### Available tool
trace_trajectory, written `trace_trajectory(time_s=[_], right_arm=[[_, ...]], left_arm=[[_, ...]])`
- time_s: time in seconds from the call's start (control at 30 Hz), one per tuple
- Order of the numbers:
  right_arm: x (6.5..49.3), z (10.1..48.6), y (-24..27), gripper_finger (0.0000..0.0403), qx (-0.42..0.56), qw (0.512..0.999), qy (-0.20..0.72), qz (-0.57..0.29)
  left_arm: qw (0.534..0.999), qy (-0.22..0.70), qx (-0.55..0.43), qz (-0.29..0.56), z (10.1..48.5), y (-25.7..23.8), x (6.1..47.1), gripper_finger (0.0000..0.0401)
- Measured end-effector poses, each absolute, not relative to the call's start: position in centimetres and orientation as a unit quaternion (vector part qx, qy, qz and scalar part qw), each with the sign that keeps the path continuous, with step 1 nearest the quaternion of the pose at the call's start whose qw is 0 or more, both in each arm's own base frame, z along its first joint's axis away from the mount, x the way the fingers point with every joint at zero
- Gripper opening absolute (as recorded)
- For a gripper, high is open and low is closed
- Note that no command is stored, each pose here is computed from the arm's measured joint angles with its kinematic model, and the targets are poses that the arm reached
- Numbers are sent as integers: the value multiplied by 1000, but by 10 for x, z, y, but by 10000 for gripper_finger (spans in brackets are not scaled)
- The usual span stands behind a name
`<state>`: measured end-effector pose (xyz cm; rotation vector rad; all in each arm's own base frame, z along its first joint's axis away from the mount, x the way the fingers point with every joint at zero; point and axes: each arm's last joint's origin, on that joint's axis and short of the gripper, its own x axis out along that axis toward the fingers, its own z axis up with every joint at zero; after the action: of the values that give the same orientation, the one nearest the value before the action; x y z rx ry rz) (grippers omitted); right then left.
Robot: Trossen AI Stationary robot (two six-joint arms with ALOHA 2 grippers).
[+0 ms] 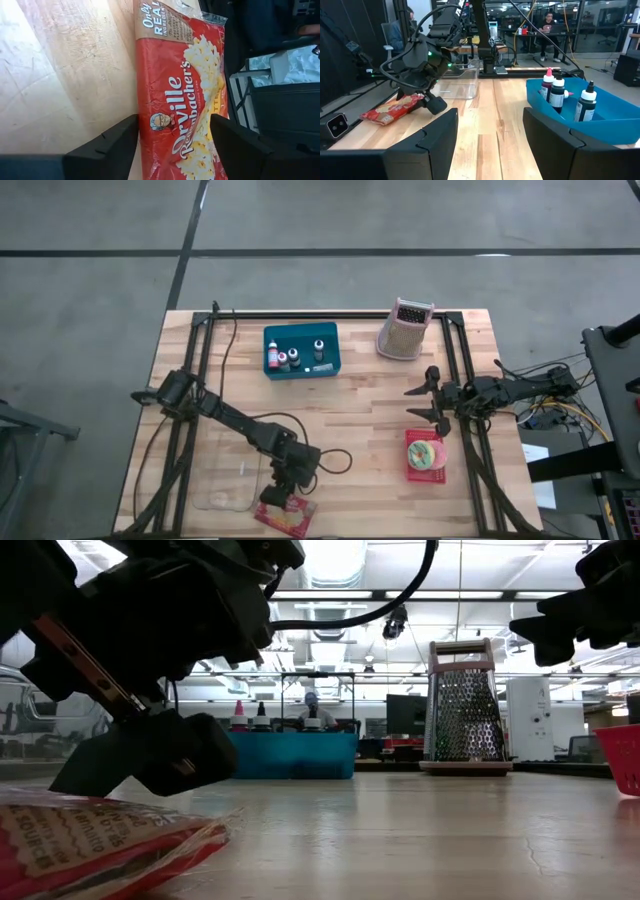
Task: Pick & Place Food Item
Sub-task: Put the orange popcorn bag into the transparent bin
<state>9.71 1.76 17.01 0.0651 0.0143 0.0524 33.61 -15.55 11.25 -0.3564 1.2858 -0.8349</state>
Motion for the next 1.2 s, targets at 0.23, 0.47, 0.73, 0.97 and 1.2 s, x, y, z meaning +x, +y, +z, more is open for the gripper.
trace_trajectory(time_s=[0.23, 0.47, 0.73, 0.97, 1.2], right_arm=[[97, 170, 18, 219, 33, 999, 7, 26], [97, 170, 18, 219, 32, 999, 7, 26], [97, 170, 17, 219, 32, 999, 7, 24], [97, 170, 17, 219, 33, 999, 7, 24], [97, 170, 17, 219, 34, 999, 7, 24]], left_arm=[[709, 571, -144, -389, 112, -158, 335, 184], [713, 559, -132, -401, 113, -158, 336, 120], [726, 543, -94, -412, 112, -157, 337, 26], [731, 530, -81, -423, 113, -158, 338, 3], [748, 516, -58, -413, 115, -159, 340, 1]])
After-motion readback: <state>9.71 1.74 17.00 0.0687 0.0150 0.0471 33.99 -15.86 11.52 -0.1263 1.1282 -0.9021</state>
